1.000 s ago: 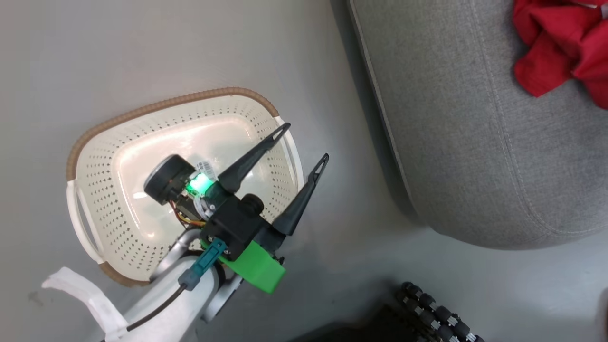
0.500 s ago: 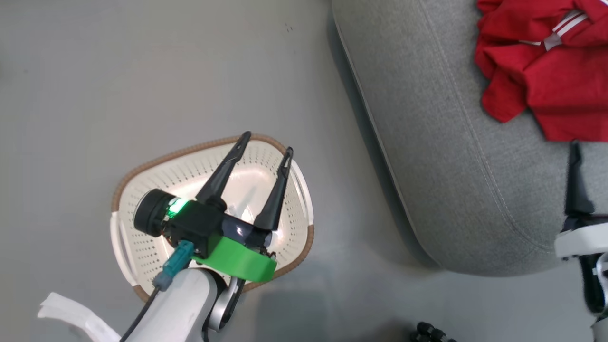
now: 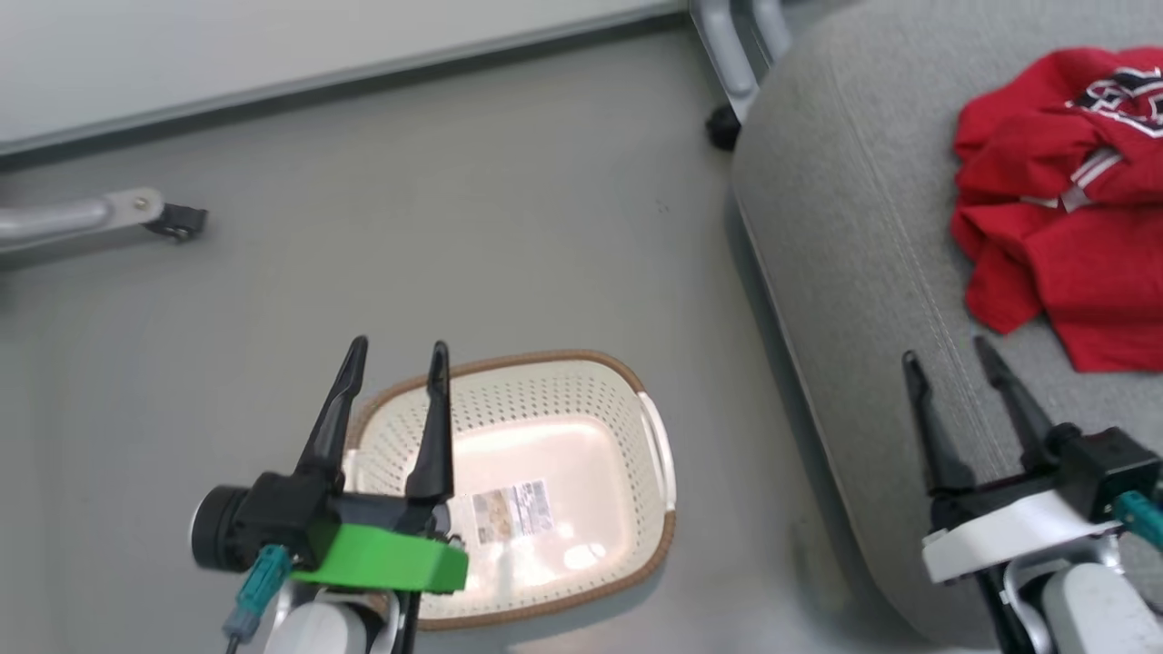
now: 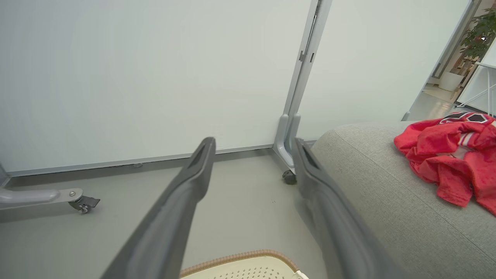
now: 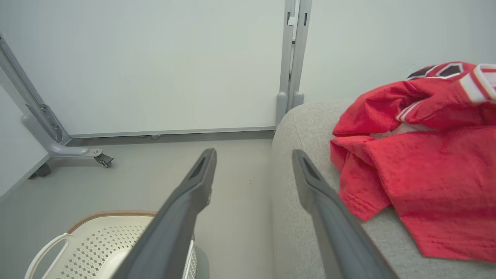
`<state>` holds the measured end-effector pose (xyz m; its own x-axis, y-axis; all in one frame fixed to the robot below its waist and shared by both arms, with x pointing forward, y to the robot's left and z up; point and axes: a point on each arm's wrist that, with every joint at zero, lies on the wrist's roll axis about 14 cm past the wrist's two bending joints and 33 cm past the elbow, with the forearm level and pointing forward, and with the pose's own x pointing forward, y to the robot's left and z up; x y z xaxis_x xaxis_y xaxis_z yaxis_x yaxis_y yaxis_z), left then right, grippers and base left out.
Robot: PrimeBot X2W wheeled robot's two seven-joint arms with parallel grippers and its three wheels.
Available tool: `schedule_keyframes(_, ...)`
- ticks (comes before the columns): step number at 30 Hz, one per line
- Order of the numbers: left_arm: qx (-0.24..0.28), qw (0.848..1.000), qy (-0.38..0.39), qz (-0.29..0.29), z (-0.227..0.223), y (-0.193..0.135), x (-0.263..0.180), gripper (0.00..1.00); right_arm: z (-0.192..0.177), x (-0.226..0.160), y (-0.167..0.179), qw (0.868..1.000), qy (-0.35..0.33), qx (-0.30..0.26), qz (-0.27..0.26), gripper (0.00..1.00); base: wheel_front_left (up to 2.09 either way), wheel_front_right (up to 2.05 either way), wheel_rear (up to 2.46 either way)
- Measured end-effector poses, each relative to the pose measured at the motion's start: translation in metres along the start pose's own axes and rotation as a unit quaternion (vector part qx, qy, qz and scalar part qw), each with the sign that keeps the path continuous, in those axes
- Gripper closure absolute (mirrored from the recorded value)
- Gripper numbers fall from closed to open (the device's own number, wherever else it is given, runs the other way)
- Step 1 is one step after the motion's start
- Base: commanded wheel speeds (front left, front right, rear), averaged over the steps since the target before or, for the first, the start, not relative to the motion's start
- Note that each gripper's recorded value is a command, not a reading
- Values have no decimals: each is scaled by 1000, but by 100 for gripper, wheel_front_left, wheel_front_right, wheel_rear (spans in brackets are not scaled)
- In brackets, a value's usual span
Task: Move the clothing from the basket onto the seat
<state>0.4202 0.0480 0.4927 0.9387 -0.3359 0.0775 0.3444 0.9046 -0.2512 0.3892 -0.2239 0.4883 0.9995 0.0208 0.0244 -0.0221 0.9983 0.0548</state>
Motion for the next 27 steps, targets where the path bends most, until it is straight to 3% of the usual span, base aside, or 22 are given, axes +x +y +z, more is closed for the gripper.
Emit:
schedule_keyframes(5, 21, 998, -18, 57, 21, 31, -34, 0, 14, 0, 47, 998, -23, 25, 61, 0, 0, 0, 0)
schedule_keyframes(11, 40, 993, -36, 108, 39, 55, -74, 0, 33, -9, 79, 993, -51, 33, 102, 0, 0, 0, 0)
schedule_keyframes(27, 47, 988, -50, 141, 49, 60, -123, 0, 50, -38, 78, 992, -78, 40, 91, 0, 0, 0, 0)
